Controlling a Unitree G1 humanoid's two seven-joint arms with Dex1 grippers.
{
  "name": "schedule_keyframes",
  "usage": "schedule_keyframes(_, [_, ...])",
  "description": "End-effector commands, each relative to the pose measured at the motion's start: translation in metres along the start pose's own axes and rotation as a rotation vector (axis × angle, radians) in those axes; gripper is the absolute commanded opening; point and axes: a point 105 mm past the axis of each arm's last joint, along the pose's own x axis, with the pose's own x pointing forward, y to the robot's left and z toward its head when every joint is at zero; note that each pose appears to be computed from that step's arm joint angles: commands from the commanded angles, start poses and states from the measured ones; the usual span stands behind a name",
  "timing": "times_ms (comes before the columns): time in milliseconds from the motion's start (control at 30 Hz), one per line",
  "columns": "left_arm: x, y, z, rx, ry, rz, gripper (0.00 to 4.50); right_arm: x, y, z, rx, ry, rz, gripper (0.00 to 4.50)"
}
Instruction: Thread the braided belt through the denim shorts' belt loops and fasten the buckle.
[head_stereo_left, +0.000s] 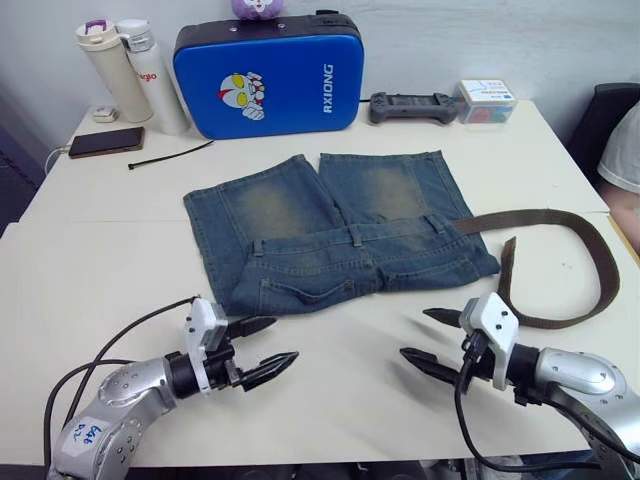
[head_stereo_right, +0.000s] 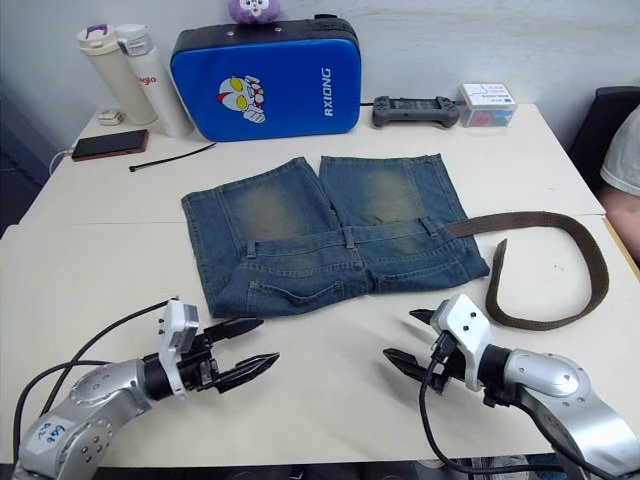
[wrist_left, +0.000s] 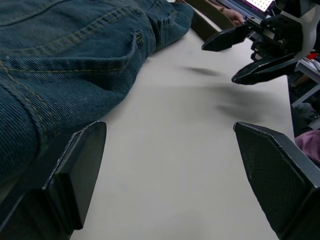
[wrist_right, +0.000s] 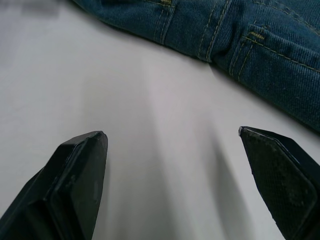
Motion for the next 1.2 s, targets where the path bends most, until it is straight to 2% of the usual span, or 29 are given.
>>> schedule_keyframes(33, [0.001,-0.006,0.006,0.007,-0.026,-0.014,4.46,-0.001,0.002,0.009,-0.027,-0.033,0.012,4.50])
schedule_keyframes(267, [-0.001,-0.016,0.007,0.035,-0.001,-0.081,4.46,-0.001,0.005,0.009,-0.038,-0.007,0.036,4.50])
schedule_keyframes(367, [-0.005,-0.024,-0.002,0.185,0.185,-0.212,4.46,-0.004,0.003,0.010,-0.122,0.049,0.021,4.50])
schedule_keyframes(433, [-0.002,-0.018,0.009,0.219,0.192,-0.220,4.46,-0.006,0.002,0.015,-0.114,0.051,0.000,4.50])
schedule_keyframes(500, [0.005,-0.016,0.030,0.246,0.159,-0.252,4.46,-0.008,0.004,0.024,-0.113,0.051,-0.003,4.50])
schedule_keyframes(633, [0.036,-0.015,0.084,0.407,0.140,-0.359,4.46,-0.016,0.012,0.045,-0.132,0.063,0.034,4.50])
schedule_keyframes(733, [0.059,-0.008,0.116,0.496,0.107,-0.340,4.46,-0.022,0.017,0.050,-0.119,0.094,0.051,4.50])
schedule_keyframes(833, [0.069,0.002,0.127,0.528,0.104,-0.289,4.46,-0.025,0.020,0.051,-0.101,0.108,0.050,4.50])
schedule_keyframes(900, [0.073,0.001,0.130,0.539,0.107,-0.308,4.46,-0.028,0.015,0.049,-0.087,0.130,0.000,4.50])
schedule_keyframes(967, [0.077,-0.001,0.134,0.547,0.104,-0.316,4.46,-0.033,0.005,0.045,-0.059,0.156,-0.076,4.50])
schedule_keyframes(1100, [0.088,-0.013,0.140,0.557,0.072,-0.352,4.46,-0.065,-0.072,0.042,0.052,0.212,-0.533,4.50])
schedule_keyframes(1200, [0.092,-0.016,0.138,0.561,0.064,-0.347,4.46,-0.076,-0.108,0.048,0.183,0.187,-0.682,4.50])
